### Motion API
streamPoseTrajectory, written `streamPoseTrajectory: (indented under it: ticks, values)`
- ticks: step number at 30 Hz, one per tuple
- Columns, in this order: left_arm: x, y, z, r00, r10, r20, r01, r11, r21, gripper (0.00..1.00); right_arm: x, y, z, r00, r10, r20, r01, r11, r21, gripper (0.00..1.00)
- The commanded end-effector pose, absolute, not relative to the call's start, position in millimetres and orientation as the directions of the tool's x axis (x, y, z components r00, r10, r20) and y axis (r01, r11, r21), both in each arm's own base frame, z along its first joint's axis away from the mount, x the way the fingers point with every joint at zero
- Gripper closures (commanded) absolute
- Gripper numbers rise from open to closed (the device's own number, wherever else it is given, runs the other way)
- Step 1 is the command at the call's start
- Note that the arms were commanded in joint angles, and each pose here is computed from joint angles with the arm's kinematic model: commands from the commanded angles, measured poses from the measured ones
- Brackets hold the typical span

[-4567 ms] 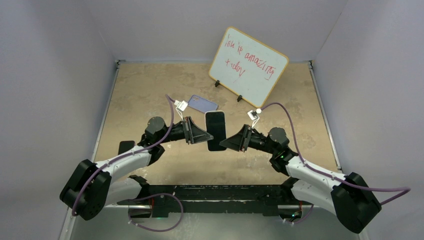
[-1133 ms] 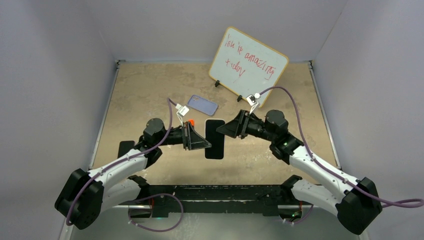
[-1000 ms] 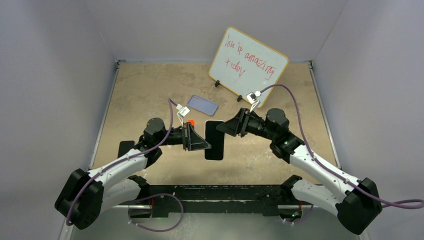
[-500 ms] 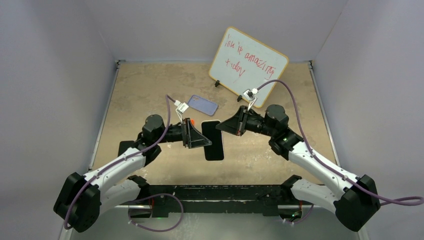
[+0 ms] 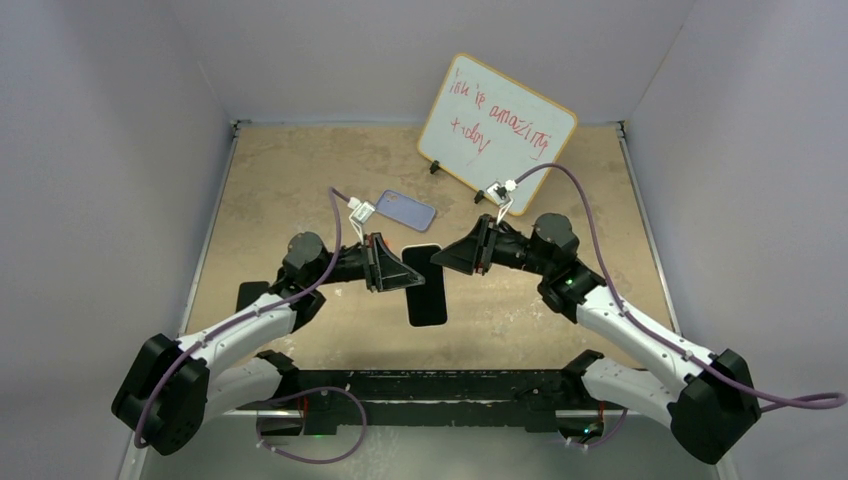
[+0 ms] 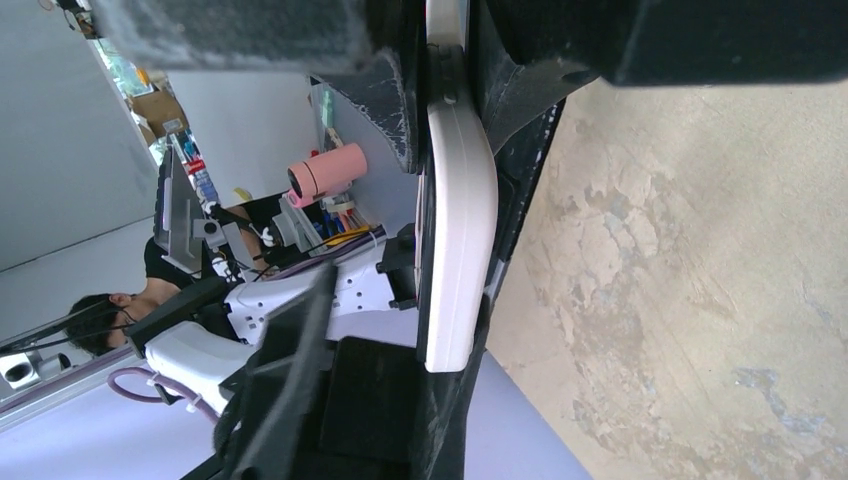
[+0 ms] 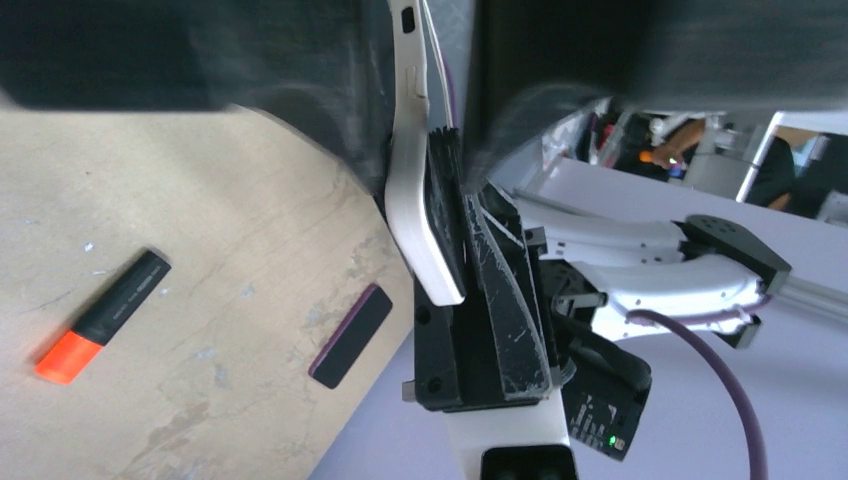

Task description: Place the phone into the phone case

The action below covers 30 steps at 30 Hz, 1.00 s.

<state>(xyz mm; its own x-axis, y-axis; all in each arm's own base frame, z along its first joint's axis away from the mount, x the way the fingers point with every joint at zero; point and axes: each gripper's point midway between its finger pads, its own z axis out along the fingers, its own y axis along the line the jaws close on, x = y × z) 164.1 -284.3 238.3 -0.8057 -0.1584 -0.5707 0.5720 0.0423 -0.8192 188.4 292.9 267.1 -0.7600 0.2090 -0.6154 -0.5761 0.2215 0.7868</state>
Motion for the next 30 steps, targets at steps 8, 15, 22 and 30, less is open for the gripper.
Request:
streamPoseTrajectory:
  ticks: [8, 15, 22, 30]
  values:
    - [149, -280, 263, -0.745, -0.136, -0.654, 0.664, -0.05, -0.746, 1.0, 188, 302, 298, -0.692, 0.116, -0.713, -0.688, 0.192, 0.699, 0.36]
    - [161, -284, 250, -0.762, -0.115, -0.637, 0.639, 0.028, -0.769, 1.0, 196, 309, 307, -0.667, 0.108, -0.737, -0.714, 0.187, 0.674, 0.41]
    - [161, -286, 252, -0.759, -0.107, -0.642, 0.645, 0.008, -0.764, 1.0, 195, 315, 298, -0.684, 0.068, -0.727, -0.712, 0.158, 0.684, 0.39]
    - [159, -288, 253, -0.755, -0.068, -0.652, 0.654, -0.016, -0.756, 1.0, 198, 322, 278, -0.704, 0.003, -0.71, -0.701, 0.159, 0.695, 0.39]
